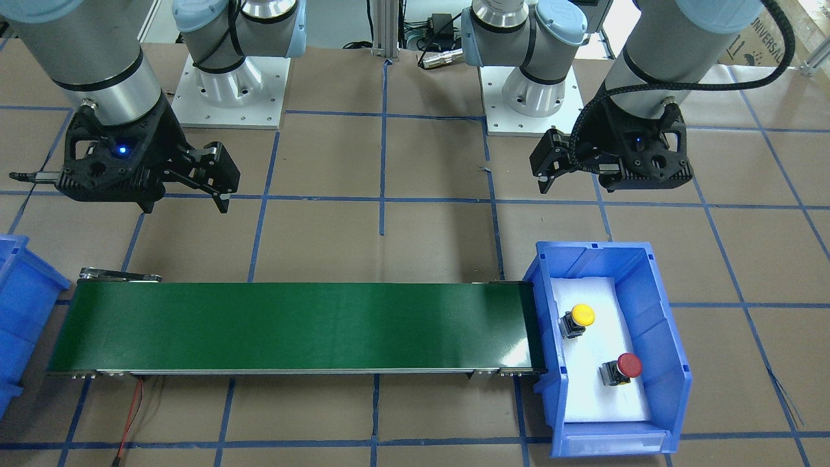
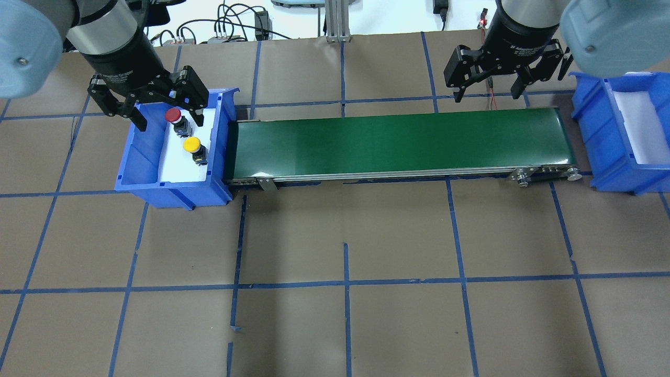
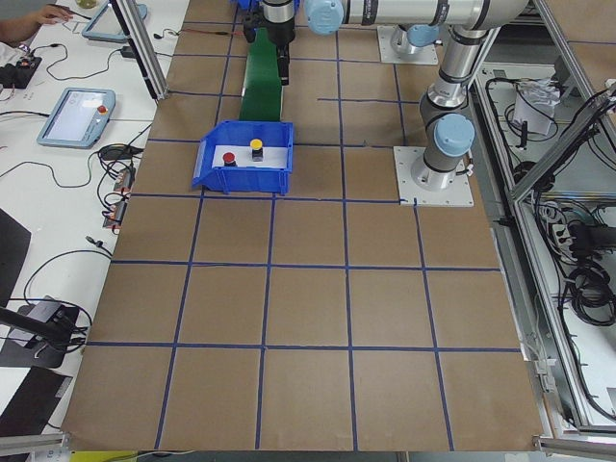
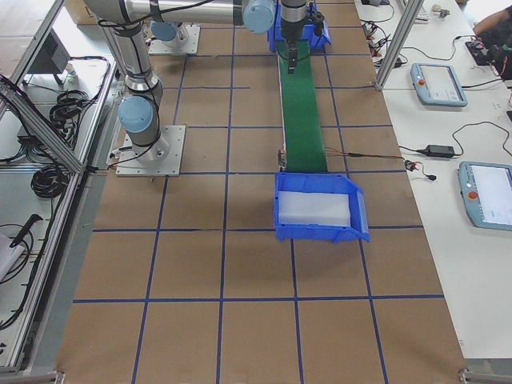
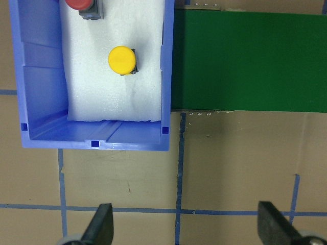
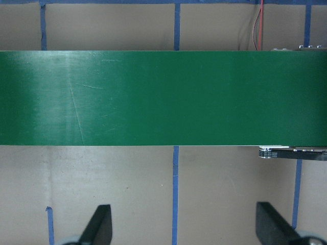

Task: Transport two buttons from left to right
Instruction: 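Lower the left gripper into the blue bin and grasp the red-capped button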

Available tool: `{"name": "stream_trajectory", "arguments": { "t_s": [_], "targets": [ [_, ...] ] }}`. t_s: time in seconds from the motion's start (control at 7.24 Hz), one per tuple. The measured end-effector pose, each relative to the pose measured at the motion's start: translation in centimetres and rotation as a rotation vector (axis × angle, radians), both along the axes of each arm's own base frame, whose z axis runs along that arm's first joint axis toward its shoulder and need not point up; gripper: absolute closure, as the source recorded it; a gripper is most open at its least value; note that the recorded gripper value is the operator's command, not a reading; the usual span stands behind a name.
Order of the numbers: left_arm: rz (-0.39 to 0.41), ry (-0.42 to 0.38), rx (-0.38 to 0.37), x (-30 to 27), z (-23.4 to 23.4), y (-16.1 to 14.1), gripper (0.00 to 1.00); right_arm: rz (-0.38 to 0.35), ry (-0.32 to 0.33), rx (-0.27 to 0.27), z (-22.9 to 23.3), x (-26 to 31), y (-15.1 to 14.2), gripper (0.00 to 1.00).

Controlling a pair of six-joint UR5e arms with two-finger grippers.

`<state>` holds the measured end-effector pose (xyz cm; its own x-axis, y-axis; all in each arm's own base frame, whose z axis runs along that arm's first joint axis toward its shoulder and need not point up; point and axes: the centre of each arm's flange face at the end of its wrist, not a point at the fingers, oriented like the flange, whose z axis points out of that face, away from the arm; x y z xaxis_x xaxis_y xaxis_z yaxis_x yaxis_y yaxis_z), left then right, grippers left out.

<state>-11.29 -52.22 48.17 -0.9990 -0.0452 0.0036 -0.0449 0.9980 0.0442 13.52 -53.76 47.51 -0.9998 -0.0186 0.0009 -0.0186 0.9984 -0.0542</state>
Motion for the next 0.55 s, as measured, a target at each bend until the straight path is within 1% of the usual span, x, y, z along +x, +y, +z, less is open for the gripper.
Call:
{"name": "stream_trajectory", "arguments": {
  "t_s": [0.28, 0.55],
  "targets": [
    [0.004, -0.002, 0.0, 0.0, -0.17, 0.0, 0.0, 0.0, 0.0, 0.0, 0.0, 0.0, 0.0, 0.0],
    [0.007, -0.003, -0.002, 0.11, -0.64, -0.68, 0.0, 0.0, 0.0, 0.001, -0.02, -0.01, 0.0, 0.0]
  ]
}}
